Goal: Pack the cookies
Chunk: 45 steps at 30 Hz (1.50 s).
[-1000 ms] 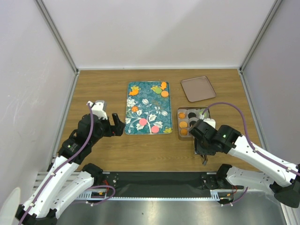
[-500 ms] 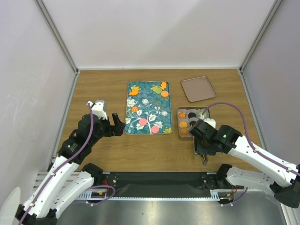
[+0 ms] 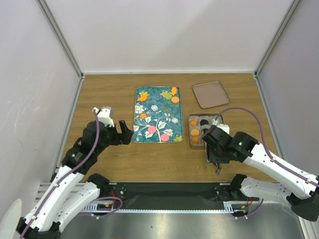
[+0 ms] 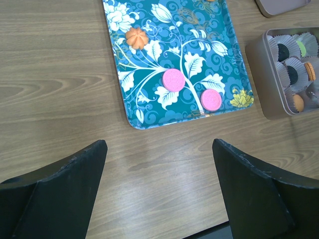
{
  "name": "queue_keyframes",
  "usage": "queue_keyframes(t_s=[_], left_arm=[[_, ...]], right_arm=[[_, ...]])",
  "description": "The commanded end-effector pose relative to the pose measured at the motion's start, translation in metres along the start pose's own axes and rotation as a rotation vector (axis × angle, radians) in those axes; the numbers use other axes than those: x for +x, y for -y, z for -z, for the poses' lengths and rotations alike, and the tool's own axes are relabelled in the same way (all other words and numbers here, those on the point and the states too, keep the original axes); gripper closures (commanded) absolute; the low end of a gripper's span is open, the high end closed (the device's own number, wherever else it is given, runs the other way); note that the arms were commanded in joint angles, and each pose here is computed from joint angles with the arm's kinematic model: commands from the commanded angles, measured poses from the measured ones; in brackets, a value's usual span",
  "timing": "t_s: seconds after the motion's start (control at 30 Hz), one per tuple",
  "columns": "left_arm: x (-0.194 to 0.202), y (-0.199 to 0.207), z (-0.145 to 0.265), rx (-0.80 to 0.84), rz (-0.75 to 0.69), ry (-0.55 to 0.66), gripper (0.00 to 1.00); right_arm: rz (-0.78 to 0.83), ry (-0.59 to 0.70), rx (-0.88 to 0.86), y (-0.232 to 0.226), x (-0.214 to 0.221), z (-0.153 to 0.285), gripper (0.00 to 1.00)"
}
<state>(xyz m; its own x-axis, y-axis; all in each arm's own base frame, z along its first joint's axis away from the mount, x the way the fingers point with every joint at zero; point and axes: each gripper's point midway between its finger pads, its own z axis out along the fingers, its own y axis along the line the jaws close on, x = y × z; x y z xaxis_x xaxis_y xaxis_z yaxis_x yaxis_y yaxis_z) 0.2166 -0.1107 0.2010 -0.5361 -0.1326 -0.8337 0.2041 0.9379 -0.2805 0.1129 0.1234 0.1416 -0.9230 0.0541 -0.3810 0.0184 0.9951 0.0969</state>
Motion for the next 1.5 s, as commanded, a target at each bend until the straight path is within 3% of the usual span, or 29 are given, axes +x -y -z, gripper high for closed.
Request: queue_keyframes(t_s=[0.0, 0.33, 0.57, 0.73, 0.8, 1.03, 1.13, 1.17, 1.2, 1.27, 1.3, 1.47], left_arm=[[-0.013, 0.008, 0.003, 0.035, -0.008, 0.038, 0.06], [-0.013, 0.009, 0.002, 0.037, -0.011, 0.038, 0.06], [-0.014, 0.009, 0.003, 0.040, -0.009, 0.042, 0.07], [-0.033, 0.015, 0.017, 0.056, 0.007, 0.099, 0.08], [-0.061, 0.022, 0.038, 0.069, 0.029, 0.164, 0.08], [-0.166, 0.028, 0.142, 0.052, 0.057, 0.462, 0.07], [-0.188, 0.034, 0.181, 0.090, 0.078, 0.541, 0.07], [-0.188, 0.035, 0.184, 0.093, 0.084, 0.534, 0.07], [-0.190, 0.036, 0.191, 0.106, 0.087, 0.544, 0.07], [-0.189, 0.039, 0.196, 0.120, 0.084, 0.538, 0.07], [-0.187, 0.039, 0.195, 0.120, 0.082, 0.528, 0.07], [-0.174, 0.034, 0.190, 0.103, 0.076, 0.487, 0.07]], right_arm=[[-0.006, 0.058, -0.041, -0.009, -0.019, 0.013, 0.53], [-0.023, 0.132, -0.114, -0.028, -0.061, 0.020, 0.54], [0.018, 0.171, -0.220, -0.078, -0.088, 0.021, 0.55], [0.078, 0.212, -0.304, -0.142, -0.126, 0.012, 0.55], [0.105, 0.228, -0.377, -0.172, -0.138, 0.011, 0.55], [0.149, 0.275, -0.580, -0.279, -0.186, 0.000, 0.55], [0.208, 0.256, -0.577, -0.323, -0.183, -0.033, 0.55], [0.212, 0.303, -0.625, -0.345, -0.198, -0.016, 0.55], [0.250, 0.270, -0.584, -0.362, -0.185, -0.052, 0.55], [0.267, 0.315, -0.599, -0.392, -0.193, -0.052, 0.55], [0.284, 0.285, -0.563, -0.401, -0.184, -0.085, 0.55], [0.323, 0.382, -0.543, -0.441, -0.187, -0.116, 0.53]])
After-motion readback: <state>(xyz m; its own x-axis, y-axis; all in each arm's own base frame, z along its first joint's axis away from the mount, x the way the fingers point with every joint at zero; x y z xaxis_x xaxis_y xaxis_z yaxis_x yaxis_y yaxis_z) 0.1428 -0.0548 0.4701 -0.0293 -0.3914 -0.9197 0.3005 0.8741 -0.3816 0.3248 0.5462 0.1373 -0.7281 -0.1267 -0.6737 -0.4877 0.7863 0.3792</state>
